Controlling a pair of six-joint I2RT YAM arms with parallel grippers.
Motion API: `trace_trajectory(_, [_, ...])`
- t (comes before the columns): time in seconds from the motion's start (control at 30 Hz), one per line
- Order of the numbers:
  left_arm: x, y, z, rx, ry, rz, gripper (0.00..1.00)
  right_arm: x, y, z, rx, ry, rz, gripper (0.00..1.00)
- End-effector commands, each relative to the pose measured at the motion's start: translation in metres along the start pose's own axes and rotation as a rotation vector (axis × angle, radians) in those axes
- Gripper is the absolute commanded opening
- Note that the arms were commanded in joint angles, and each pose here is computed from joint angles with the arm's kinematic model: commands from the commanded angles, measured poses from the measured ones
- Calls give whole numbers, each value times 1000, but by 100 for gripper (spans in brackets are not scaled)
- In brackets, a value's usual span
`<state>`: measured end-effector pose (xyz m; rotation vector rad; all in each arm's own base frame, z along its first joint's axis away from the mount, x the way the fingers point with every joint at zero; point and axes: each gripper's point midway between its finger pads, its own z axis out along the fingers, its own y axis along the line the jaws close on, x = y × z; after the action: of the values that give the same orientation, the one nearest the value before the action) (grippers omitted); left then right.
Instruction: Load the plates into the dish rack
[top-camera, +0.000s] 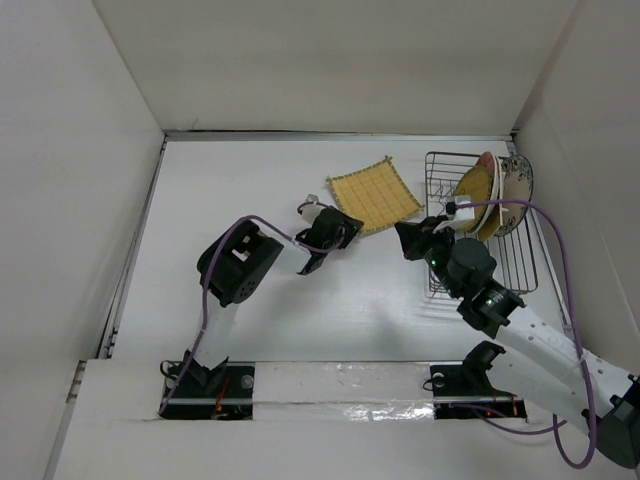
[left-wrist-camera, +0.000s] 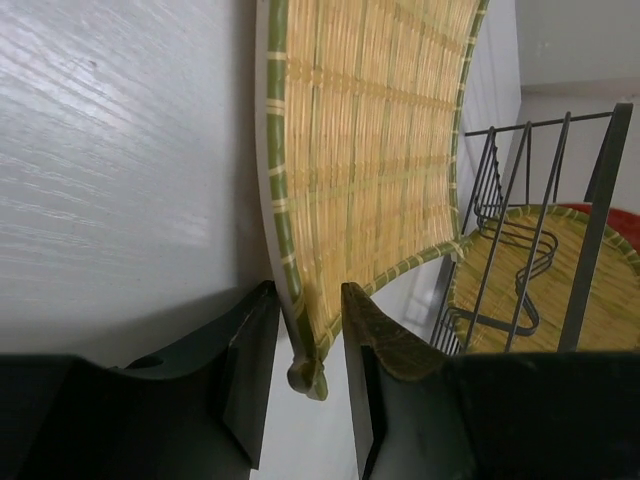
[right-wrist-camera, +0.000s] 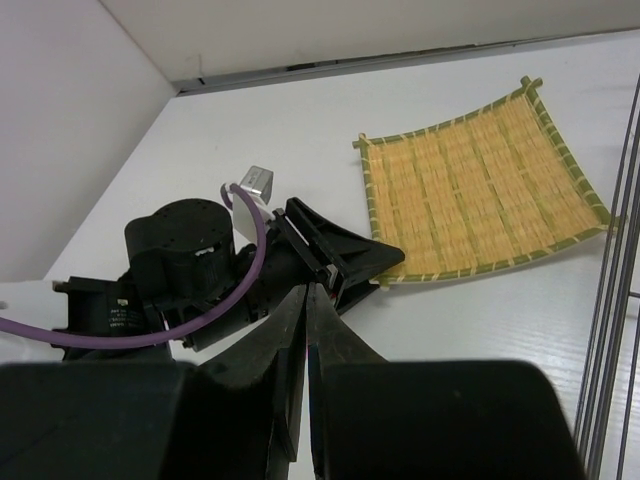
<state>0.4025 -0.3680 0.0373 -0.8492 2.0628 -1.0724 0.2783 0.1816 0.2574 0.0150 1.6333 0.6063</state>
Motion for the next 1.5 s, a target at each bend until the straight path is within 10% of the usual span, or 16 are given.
trace_trajectory(0.0, [-14,-1,-1,23,-64,-36,28,-16,8,0,-36,-62,29,9])
trace_trajectory(0.37, [-18,-4,-9,49,-126,-46,1,-18,9,-3,-46,-66,33,9])
trace_trajectory(0.73, [-76,33,-66,65,-242,-57,0,-18,1,-1,-19,-63,14,12])
trace_trajectory(1.07, [-112,17,-150,275,-250,-6,0,19,14,24,-108,72,0,71])
trace_trajectory(1.47, [-139,3,-220,348,-318,55,0,64,28,58,-138,197,94,80])
